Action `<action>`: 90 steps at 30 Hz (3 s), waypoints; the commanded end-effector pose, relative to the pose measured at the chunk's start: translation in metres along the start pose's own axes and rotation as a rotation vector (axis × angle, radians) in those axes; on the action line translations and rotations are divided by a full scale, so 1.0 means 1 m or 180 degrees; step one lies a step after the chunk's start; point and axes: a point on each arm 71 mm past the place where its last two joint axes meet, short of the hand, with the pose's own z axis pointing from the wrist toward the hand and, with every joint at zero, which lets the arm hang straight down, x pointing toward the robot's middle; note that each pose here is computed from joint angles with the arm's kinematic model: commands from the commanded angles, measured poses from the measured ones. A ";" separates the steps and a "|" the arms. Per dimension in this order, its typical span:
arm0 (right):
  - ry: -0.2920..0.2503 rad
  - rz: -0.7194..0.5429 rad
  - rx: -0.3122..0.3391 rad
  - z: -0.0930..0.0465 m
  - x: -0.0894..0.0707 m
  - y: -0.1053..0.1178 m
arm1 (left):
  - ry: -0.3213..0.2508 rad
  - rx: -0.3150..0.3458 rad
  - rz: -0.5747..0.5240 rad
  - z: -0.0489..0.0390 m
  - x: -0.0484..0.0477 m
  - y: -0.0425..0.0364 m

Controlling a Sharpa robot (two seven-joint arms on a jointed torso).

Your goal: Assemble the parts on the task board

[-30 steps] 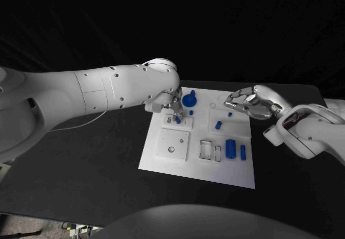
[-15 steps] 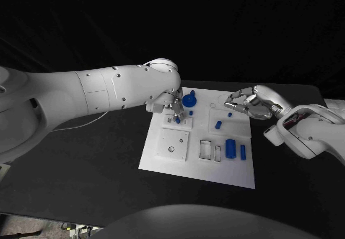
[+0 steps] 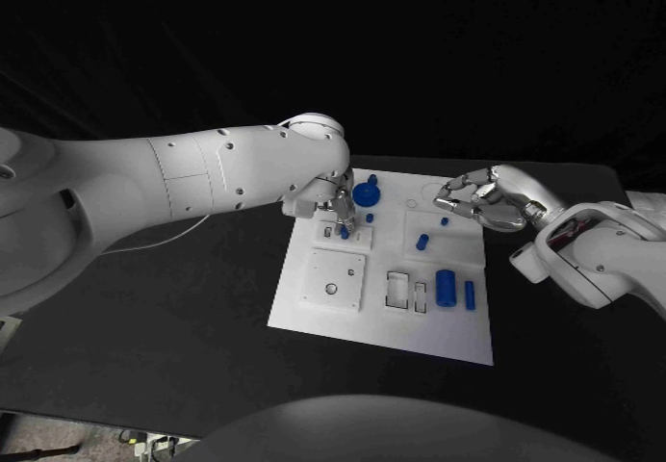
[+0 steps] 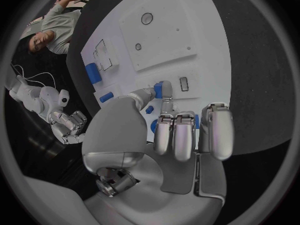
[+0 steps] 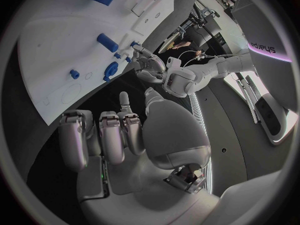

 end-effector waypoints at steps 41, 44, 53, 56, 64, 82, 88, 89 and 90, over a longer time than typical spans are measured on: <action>0.0060 -0.0017 0.0022 -0.001 0.002 -0.003 | -0.0019 -0.0547 -0.0081 -0.0002 0.0063 0.0210; 0.0061 -0.0017 0.0024 -0.001 0.002 -0.003 | 0.0004 -0.0553 -0.0057 0.0000 0.0068 0.0206; 0.0060 -0.0018 0.0023 -0.001 0.002 -0.003 | 0.0034 -0.0563 -0.0014 0.0004 0.0074 0.0196; 0.0059 -0.0018 0.0021 -0.001 0.002 -0.004 | 0.0035 -0.0562 -0.0010 0.0005 0.0075 0.0191; 0.0049 -0.0019 0.0017 -0.002 0.002 -0.004 | -0.0004 -0.0539 -0.0042 0.0007 0.0073 0.0171; 0.0019 -0.0022 0.0038 -0.005 0.000 -0.007 | -0.0408 -0.0385 -0.0189 -0.0132 0.0149 0.0186; 0.0014 -0.0018 0.0065 -0.008 0.002 -0.011 | -0.0555 -0.0357 -0.0193 -0.0194 0.0188 0.0226; 0.0016 -0.0016 0.0069 -0.008 0.002 -0.011 | -0.0582 -0.0355 -0.0202 -0.0200 0.0193 0.0236; 0.0017 -0.0015 0.0072 -0.008 0.002 -0.012 | -0.0599 -0.0353 -0.0208 -0.0203 0.0195 0.0241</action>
